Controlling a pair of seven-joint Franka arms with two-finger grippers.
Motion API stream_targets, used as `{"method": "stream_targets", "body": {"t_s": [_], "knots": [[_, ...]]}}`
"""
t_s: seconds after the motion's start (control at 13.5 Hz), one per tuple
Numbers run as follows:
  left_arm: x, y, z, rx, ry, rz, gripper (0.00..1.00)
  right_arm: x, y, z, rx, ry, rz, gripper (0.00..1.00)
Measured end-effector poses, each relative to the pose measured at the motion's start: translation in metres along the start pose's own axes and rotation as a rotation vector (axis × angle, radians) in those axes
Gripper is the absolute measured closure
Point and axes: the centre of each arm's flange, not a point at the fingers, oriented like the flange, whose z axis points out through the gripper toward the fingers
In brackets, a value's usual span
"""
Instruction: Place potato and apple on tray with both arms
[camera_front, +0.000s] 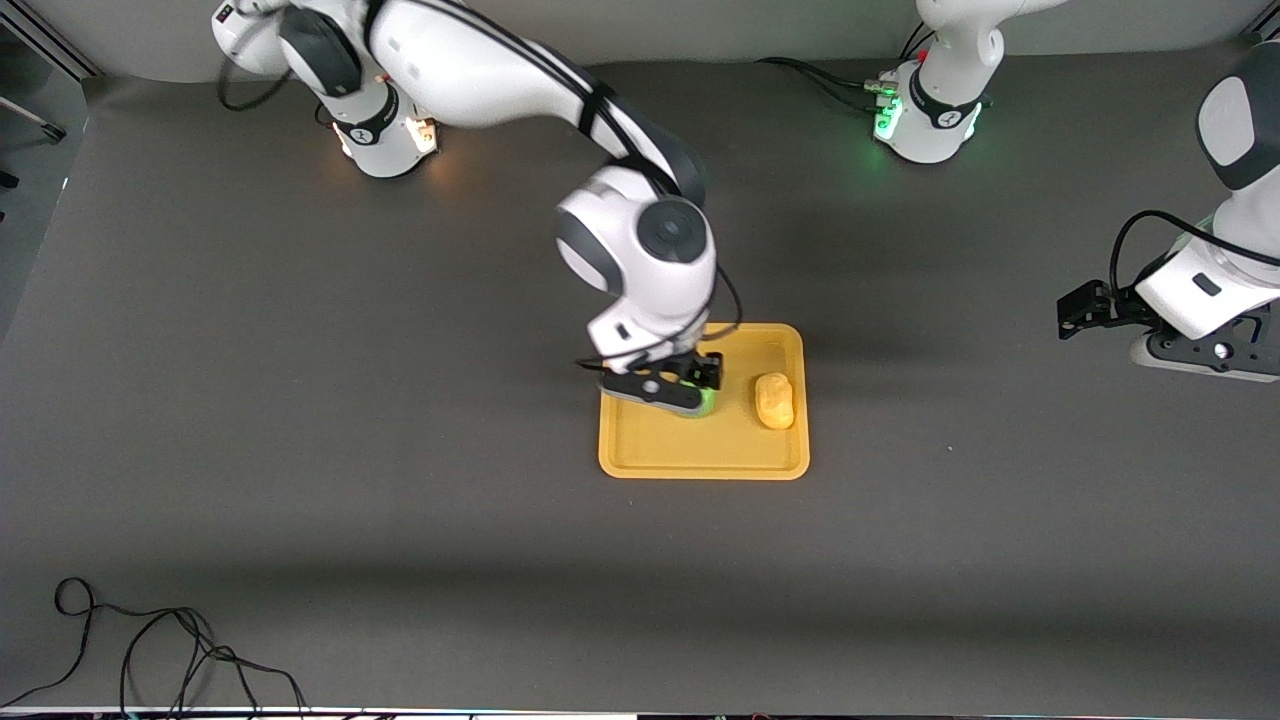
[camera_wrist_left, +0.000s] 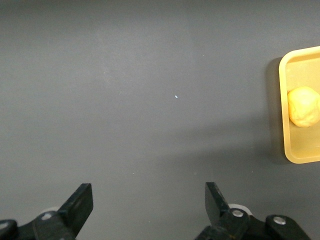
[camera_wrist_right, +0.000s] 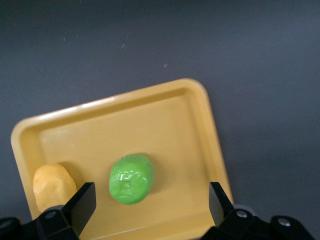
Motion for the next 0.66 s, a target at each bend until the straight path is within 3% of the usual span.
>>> {"method": "stream_targets", "body": {"t_s": [0.3, 0.66], "knots": [[0.000, 0.000, 0.000, 0.000, 0.001, 0.000, 0.00, 0.063, 0.080, -0.062, -0.053, -0.040, -0.100, 0.00], [0.001, 0.001, -0.001, 0.001, 0.008, 0.002, 0.00, 0.154, 0.243, -0.085, -0.079, -0.103, -0.218, 0.00]]}}
